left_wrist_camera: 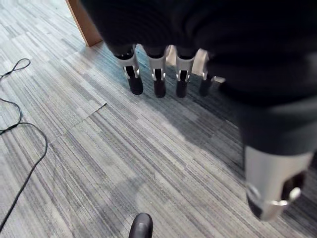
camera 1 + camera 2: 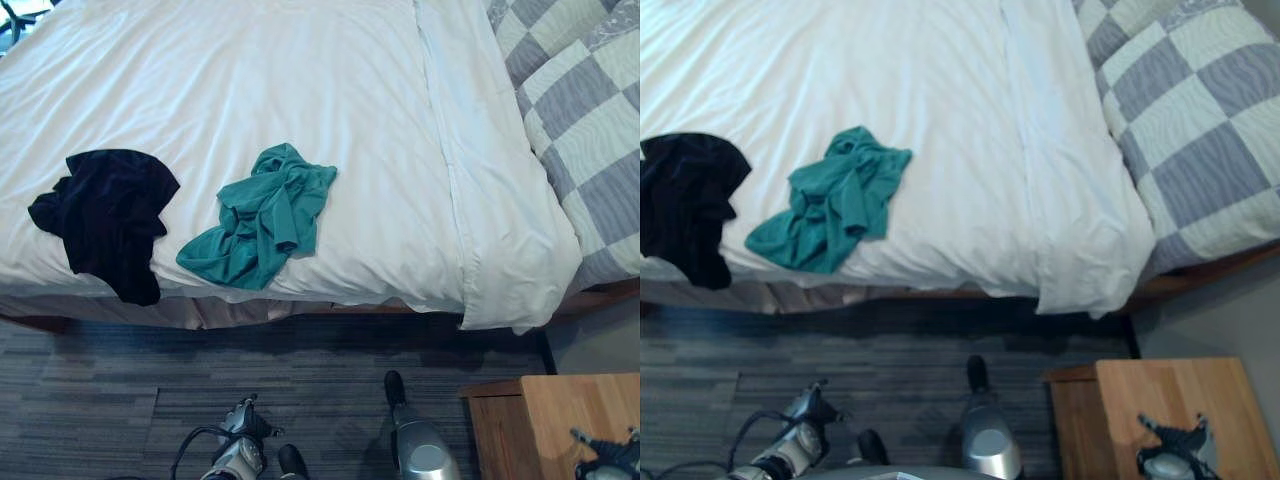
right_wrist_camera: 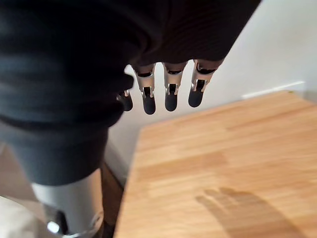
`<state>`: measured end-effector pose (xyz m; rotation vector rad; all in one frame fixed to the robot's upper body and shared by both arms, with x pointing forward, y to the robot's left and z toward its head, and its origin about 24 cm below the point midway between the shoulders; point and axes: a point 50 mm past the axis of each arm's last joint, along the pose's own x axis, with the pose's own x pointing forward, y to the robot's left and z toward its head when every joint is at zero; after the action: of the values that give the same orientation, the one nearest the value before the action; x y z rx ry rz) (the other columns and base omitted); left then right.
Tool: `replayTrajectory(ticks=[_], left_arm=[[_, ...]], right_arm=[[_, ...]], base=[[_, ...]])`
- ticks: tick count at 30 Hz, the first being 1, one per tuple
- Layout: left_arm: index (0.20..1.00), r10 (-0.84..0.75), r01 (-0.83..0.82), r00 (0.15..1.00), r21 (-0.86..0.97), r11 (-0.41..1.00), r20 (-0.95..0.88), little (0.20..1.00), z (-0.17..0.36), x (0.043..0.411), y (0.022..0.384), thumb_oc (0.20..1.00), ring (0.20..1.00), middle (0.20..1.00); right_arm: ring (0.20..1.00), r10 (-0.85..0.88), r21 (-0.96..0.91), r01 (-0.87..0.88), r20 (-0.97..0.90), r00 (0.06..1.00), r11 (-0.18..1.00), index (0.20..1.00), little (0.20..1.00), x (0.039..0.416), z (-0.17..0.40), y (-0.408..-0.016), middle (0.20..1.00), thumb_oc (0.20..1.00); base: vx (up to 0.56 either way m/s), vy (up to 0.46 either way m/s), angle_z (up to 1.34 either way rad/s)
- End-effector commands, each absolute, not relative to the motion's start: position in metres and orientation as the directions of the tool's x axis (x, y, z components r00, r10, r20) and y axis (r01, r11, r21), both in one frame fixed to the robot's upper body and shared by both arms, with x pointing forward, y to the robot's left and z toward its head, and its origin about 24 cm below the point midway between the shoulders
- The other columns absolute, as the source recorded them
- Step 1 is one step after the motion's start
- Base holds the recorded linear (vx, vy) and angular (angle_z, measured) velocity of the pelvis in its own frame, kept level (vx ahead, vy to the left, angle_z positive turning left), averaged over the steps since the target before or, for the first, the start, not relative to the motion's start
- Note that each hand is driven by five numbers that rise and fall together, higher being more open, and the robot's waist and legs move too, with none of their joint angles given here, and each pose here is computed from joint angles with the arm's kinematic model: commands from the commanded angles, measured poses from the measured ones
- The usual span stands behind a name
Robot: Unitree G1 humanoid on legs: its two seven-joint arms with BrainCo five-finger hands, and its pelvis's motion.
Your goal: Tidy up the quilt and then pick up the clothes from the bed and put them into the laundry hamper.
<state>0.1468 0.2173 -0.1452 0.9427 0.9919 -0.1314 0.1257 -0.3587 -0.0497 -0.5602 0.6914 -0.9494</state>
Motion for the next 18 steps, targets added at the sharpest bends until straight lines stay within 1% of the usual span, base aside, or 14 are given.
replayTrajectory(ticks=[1,2,3,4,5,7,8,9,11,12,13,15,17,18], left_arm=[[1.000,0.348,0.483,0.579,0.654,0.582,-0.737,1.000,-0.142,0.152,0.225,1.000,1.000,1.000],[1.000,0.356,0.476,0.570,0.651,0.591,-0.740,1.000,-0.143,0.151,0.226,1.000,1.000,1.000],[1.000,0.361,0.456,0.576,0.655,0.602,-0.733,1.000,-0.141,0.155,0.227,1.000,1.000,1.000],[1.000,0.362,0.453,0.577,0.656,0.604,-0.732,1.000,-0.141,0.156,0.227,1.000,1.000,1.000],[1.000,0.358,0.444,0.595,0.665,0.600,-0.720,1.000,-0.137,0.163,0.229,1.000,1.000,1.000],[1.000,0.354,0.435,0.615,0.678,0.592,-0.704,1.000,-0.133,0.170,0.231,1.000,1.000,1.000],[1.000,0.355,0.432,0.616,0.679,0.594,-0.703,1.000,-0.133,0.171,0.231,1.000,1.000,1.000],[1.000,0.342,0.424,0.644,0.691,0.585,-0.684,1.000,-0.129,0.179,0.230,1.000,1.000,1.000],[1.000,0.336,0.413,0.659,0.697,0.586,-0.673,1.000,-0.127,0.183,0.229,1.000,1.000,1.000],[1.000,0.322,0.398,0.690,0.712,0.579,-0.648,1.000,-0.123,0.192,0.226,1.000,1.000,1.000],[1.000,0.323,0.396,0.691,0.712,0.581,-0.647,1.000,-0.122,0.192,0.226,1.000,1.000,1.000],[1.000,0.322,0.352,0.728,0.734,0.582,-0.605,1.000,-0.115,0.205,0.222,1.000,1.000,1.000],[1.000,0.325,0.317,0.739,0.730,0.606,-0.591,1.000,-0.113,0.210,0.219,1.000,1.000,1.000],[1.000,0.319,0.306,0.742,0.722,0.620,-0.589,1.000,-0.113,0.213,0.214,1.000,1.000,1.000]], right_arm=[[0.200,-0.869,-0.607,0.730,0.127,0.479,0.314,0.200,0.200,0.191,0.036,-0.379,0.200,0.200],[0.200,-0.833,-0.571,0.752,0.199,0.516,0.329,0.200,0.200,0.205,0.055,-0.374,0.200,0.200],[0.200,-0.758,-0.549,0.757,0.305,0.576,0.354,0.200,0.200,0.235,0.087,-0.365,0.200,0.200],[0.200,-0.757,-0.547,0.758,0.308,0.577,0.355,0.200,0.200,0.236,0.088,-0.364,0.200,0.200],[0.200,-0.687,-0.538,0.752,0.381,0.619,0.380,0.200,0.200,0.264,0.116,-0.355,0.200,0.200],[0.200,-0.631,-0.534,0.739,0.418,0.654,0.412,0.200,0.200,0.289,0.140,-0.346,0.200,0.200],[0.200,-0.629,-0.532,0.739,0.420,0.654,0.413,0.200,0.200,0.290,0.141,-0.346,0.200,0.200],[0.200,-0.609,-0.530,0.726,0.420,0.673,0.437,0.200,0.200,0.310,0.153,-0.339,0.200,0.200],[0.200,-0.607,-0.536,0.716,0.406,0.683,0.448,0.200,0.200,0.320,0.159,-0.337,0.200,0.200],[0.200,-0.631,-0.549,0.701,0.356,0.689,0.455,0.200,0.200,0.332,0.159,-0.341,0.200,0.200],[0.200,-0.630,-0.548,0.701,0.358,0.689,0.456,0.200,0.200,0.333,0.160,-0.340,0.200,0.200],[0.200,-0.685,-0.549,0.690,0.264,0.679,0.472,0.200,0.200,0.339,0.149,-0.347,0.200,0.200],[0.200,-0.728,-0.546,0.670,0.148,0.669,0.504,0.200,0.200,0.337,0.126,-0.351,0.200,0.200],[0.200,-0.756,-0.543,0.634,-0.002,0.655,0.550,0.200,0.200,0.328,0.088,-0.349,0.200,0.200]], base=[[0.00,0.000,0.00],[-0.08,-0.020,0.02],[-0.08,-0.020,0.00],[-0.14,-0.063,-0.02],[-0.12,-0.062,0.05],[-0.10,-0.048,0.25],[-0.08,-0.029,0.31],[-0.08,-0.037,0.22],[-0.07,-0.038,0.14],[-0.05,-0.028,0.12],[-0.08,-0.042,0.12],[-0.07,-0.037,0.25],[-0.06,-0.042,0.20],[-0.04,-0.035,-0.02]])
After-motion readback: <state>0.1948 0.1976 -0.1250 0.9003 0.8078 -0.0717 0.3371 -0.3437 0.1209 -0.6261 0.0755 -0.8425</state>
